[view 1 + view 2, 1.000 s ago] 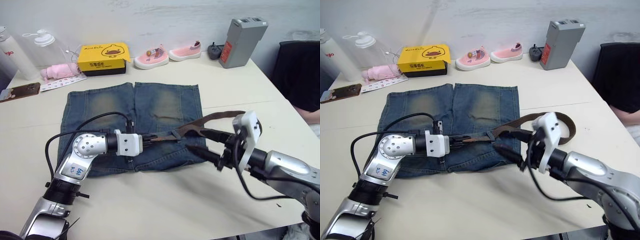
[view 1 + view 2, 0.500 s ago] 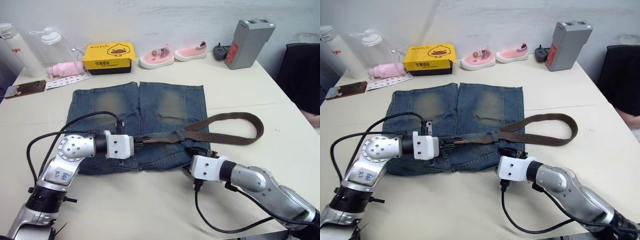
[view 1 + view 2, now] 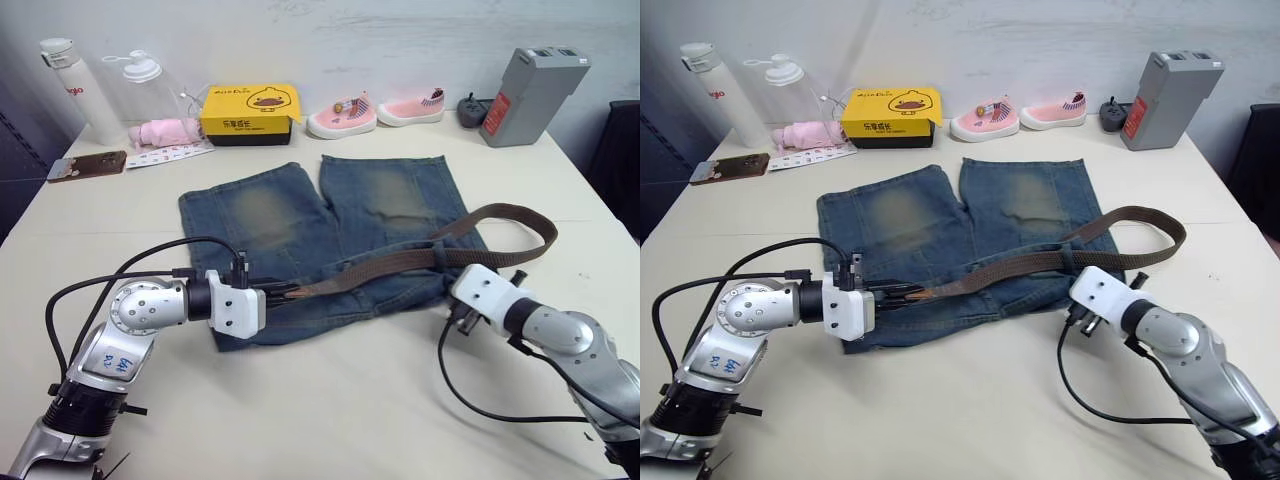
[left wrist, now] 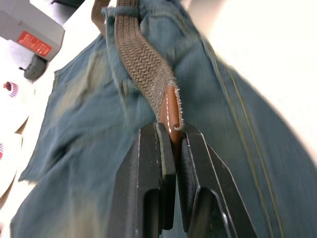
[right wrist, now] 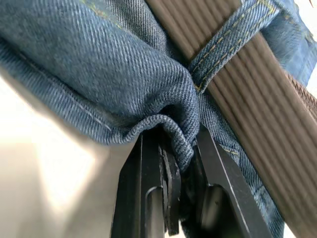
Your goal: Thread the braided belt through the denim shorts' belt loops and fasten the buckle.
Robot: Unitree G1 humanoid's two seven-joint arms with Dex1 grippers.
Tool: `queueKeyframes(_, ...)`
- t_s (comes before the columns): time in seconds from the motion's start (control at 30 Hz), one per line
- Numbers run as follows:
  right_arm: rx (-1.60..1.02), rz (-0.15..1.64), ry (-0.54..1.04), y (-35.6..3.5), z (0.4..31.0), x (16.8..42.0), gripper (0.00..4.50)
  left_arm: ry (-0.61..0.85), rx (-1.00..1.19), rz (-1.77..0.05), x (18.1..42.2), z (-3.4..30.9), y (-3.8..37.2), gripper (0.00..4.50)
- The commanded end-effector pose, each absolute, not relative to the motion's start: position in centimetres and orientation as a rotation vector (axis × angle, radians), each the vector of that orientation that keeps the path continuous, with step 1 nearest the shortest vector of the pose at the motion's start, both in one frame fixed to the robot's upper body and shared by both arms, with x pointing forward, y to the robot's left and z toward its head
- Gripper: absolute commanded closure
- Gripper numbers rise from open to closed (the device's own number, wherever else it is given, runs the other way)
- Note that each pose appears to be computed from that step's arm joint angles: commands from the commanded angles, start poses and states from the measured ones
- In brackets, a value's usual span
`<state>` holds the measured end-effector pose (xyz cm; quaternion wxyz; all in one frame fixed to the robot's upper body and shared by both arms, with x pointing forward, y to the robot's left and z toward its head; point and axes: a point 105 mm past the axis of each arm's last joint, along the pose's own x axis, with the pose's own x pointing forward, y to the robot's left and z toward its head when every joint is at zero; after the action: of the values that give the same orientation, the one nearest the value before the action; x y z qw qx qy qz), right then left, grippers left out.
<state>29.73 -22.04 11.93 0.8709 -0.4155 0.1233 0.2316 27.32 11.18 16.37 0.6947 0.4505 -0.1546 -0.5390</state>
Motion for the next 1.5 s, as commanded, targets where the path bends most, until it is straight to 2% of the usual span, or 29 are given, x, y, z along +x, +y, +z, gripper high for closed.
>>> queueKeyframes(0.03,-0.873,0.451,0.343,-23.7,10.5,29.3,4.47,-0.418,1.029,-1.193,27.1,17.4,10.4,4.5)
queueKeyframes(0.13,-0.808,0.456,0.33,-23.1,10.8,29.1,4.47,-0.437,1.023,-1.182,27.1,17.6,10.3,4.5)
queueKeyframes(0.27,-0.624,0.467,0.299,-22.4,12.7,28.6,2.67,-0.484,1.014,-1.137,27.2,18.2,10.2,4.5)
queueKeyframes(0.43,-0.333,0.509,0.207,-21.8,17.3,27.8,0.27,-0.56,1.049,-1.057,27.4,18.8,10.6,4.5)
queueKeyframes(0.47,-0.259,0.569,0.191,-20.8,18.2,27.3,0.02,-0.576,1.053,-1.046,27.3,19.0,10.6,4.5)
queueKeyframes(0.53,-0.131,0.704,0.191,-18.5,19.3,26.0,0.02,-0.594,1.061,-1.032,27.2,19.0,10.6,4.5)
queueKeyframes(0.6,0.094,0.864,0.259,-15.8,19.7,24.7,0.02,-0.613,1.075,-1.019,27.2,18.9,10.5,4.5)
queueKeyframes(0.77,0.49,1.052,0.446,-10.7,19.1,22.0,0.02,-0.648,1.1,-1.002,27.1,18.8,10.3,4.5)
queueKeyframes(0.87,0.667,0.986,0.482,-9.2,18.9,22.9,0.02,-0.649,1.105,-1.003,27.0,18.6,10.3,4.5)
queueKeyframes(1.03,0.991,0.763,0.464,-8.0,18.1,26.6,0.02,-0.669,1.114,-1.005,26.7,18.8,10.1,4.5)
queueKeyframes(1.27,1.139,0.698,0.435,-7.0,19.3,27.9,0.02,-0.666,1.131,-1.014,26.6,18.6,10.0,4.5)
queueKeyframes(1.37,1.153,0.673,0.436,-7.2,19.3,28.2,0.85,-0.666,1.132,-1.014,26.5,18.7,10.0,4.5)
queueKeyframes(1.5,1.147,0.697,0.421,-6.9,19.8,27.9,2.83,-0.675,1.147,-1.01,26.7,18.8,9.8,4.5)
